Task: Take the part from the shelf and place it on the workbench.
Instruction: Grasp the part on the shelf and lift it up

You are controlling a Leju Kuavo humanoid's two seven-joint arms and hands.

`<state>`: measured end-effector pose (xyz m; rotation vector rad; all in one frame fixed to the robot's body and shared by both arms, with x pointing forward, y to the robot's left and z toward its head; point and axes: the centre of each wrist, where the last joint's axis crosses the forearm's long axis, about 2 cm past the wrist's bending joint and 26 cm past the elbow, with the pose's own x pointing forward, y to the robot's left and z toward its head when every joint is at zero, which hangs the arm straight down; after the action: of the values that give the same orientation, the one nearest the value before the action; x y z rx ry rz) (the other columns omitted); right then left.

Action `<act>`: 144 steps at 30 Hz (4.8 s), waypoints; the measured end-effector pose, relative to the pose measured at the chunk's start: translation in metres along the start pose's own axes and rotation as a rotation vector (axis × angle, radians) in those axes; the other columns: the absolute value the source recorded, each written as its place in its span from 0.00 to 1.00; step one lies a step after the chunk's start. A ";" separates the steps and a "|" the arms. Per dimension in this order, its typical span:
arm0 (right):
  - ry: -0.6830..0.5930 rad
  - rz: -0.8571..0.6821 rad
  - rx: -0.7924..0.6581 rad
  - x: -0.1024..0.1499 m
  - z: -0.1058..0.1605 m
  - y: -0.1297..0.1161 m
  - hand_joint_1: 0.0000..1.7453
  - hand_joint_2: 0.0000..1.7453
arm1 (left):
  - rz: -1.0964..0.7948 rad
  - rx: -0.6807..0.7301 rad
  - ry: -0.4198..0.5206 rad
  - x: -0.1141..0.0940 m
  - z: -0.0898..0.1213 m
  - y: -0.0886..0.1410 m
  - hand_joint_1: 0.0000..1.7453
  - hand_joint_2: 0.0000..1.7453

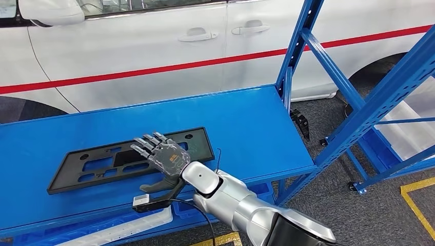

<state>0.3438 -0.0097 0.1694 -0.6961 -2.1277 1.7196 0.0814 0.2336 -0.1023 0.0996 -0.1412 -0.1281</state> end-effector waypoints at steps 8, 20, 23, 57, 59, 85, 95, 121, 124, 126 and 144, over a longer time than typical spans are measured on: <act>0.044 -0.049 0.007 0.015 0.014 0.019 0.00 0.00 | 0.010 0.007 -0.002 0.000 0.000 0.000 0.00 0.00; 0.062 -0.024 0.023 0.017 0.018 0.025 0.00 0.50 | -0.005 0.005 -0.007 0.003 0.000 -0.001 0.00 0.00; 0.059 -0.033 0.042 0.018 0.019 0.026 0.00 1.00 | -0.004 0.004 -0.010 0.004 0.001 -0.001 0.00 0.00; 0.087 0.056 -0.020 0.013 0.018 0.023 1.00 1.00 | -0.009 -0.003 -0.013 0.007 0.001 -0.003 0.00 0.00; 0.088 0.063 -0.021 0.013 0.018 0.023 1.00 1.00 | -0.009 -0.004 -0.013 0.007 0.001 -0.003 0.00 0.00; 0.081 0.093 -0.007 0.013 0.019 0.025 1.00 1.00 | -0.025 -0.002 -0.026 0.007 0.001 -0.003 0.00 0.25; 0.068 0.099 -0.008 0.012 0.020 0.025 1.00 1.00 | -0.219 0.165 -0.084 0.011 0.002 -0.001 0.00 1.00; 0.047 0.097 -0.030 0.008 0.021 0.025 1.00 1.00 | -0.249 0.184 -0.159 0.029 0.005 -0.006 0.00 1.00; 0.048 0.098 -0.028 0.008 0.021 0.026 1.00 1.00 | -0.249 0.184 -0.159 0.029 0.005 -0.006 0.00 1.00; 0.046 0.099 -0.026 0.008 0.021 0.026 1.00 1.00 | -0.247 0.182 -0.158 0.029 0.005 -0.006 0.00 1.00; -0.226 0.180 0.069 -0.048 -0.013 -0.116 1.00 1.00 | -0.100 0.131 -0.098 0.004 0.000 0.003 0.00 1.00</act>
<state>0.3706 -0.0435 0.2883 -0.7232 -2.1966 2.0445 0.0859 0.2364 -0.1011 0.2314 -0.2426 -0.2241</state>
